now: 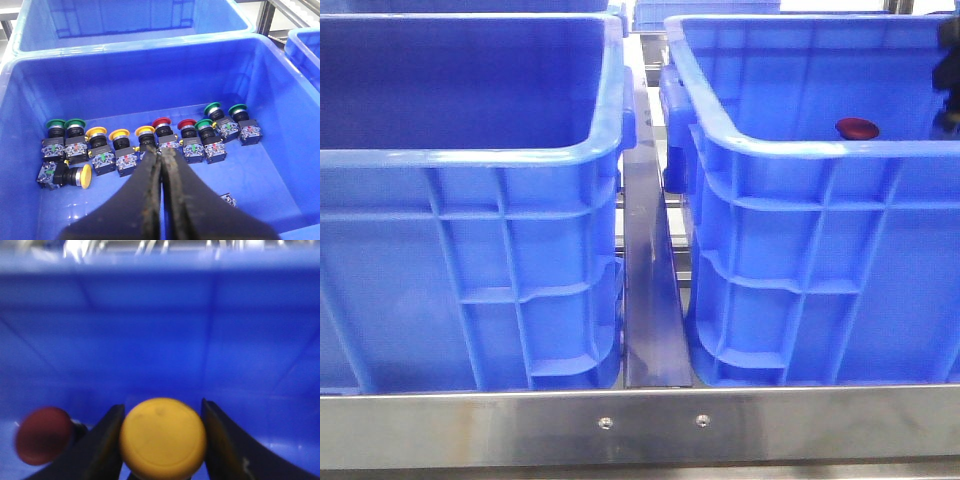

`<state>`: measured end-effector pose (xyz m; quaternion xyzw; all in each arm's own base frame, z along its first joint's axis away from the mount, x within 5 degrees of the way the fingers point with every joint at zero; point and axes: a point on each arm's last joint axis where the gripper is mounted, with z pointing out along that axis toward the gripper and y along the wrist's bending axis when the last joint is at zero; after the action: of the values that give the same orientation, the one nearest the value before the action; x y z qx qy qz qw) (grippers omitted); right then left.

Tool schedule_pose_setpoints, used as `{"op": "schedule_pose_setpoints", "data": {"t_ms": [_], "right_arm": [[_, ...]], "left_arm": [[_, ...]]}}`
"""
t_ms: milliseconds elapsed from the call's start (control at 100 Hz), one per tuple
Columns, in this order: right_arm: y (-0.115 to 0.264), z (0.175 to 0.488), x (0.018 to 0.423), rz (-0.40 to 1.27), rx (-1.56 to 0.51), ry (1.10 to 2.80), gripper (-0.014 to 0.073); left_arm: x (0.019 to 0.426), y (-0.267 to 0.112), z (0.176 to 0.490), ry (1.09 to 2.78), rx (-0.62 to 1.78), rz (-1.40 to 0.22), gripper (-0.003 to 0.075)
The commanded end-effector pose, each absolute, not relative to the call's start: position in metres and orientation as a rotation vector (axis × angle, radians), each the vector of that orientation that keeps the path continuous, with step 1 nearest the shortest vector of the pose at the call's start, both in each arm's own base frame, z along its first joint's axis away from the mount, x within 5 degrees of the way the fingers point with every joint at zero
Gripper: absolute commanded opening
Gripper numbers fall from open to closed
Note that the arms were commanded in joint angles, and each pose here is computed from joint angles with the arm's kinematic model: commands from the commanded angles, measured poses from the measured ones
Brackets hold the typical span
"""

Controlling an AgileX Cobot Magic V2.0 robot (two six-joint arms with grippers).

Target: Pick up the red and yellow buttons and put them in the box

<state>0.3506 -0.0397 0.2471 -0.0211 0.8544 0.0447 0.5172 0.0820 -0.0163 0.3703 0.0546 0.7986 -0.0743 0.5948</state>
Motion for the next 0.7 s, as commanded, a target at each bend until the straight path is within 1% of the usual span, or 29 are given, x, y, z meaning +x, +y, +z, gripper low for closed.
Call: {"op": "schedule_pose_setpoints", "data": {"t_ms": [0, 460, 690], "right_arm": [[-0.040, 0.270, 0.357, 0.164, -0.007, 1.947, 0.0164], [-0.045, 0.252, 0.390, 0.166, -0.038, 1.971, 0.0164], [-0.045, 0.255, 0.392, 0.139, -0.076, 1.957, 0.0164]], "left_arm": [[0.083, -0.016, 0.384, 1.762, 0.102, -0.182, -0.0019], [0.083, -0.016, 0.384, 1.762, 0.102, -0.182, -0.0019], [0.083, -0.016, 0.384, 1.762, 0.102, -0.182, -0.0019]]}}
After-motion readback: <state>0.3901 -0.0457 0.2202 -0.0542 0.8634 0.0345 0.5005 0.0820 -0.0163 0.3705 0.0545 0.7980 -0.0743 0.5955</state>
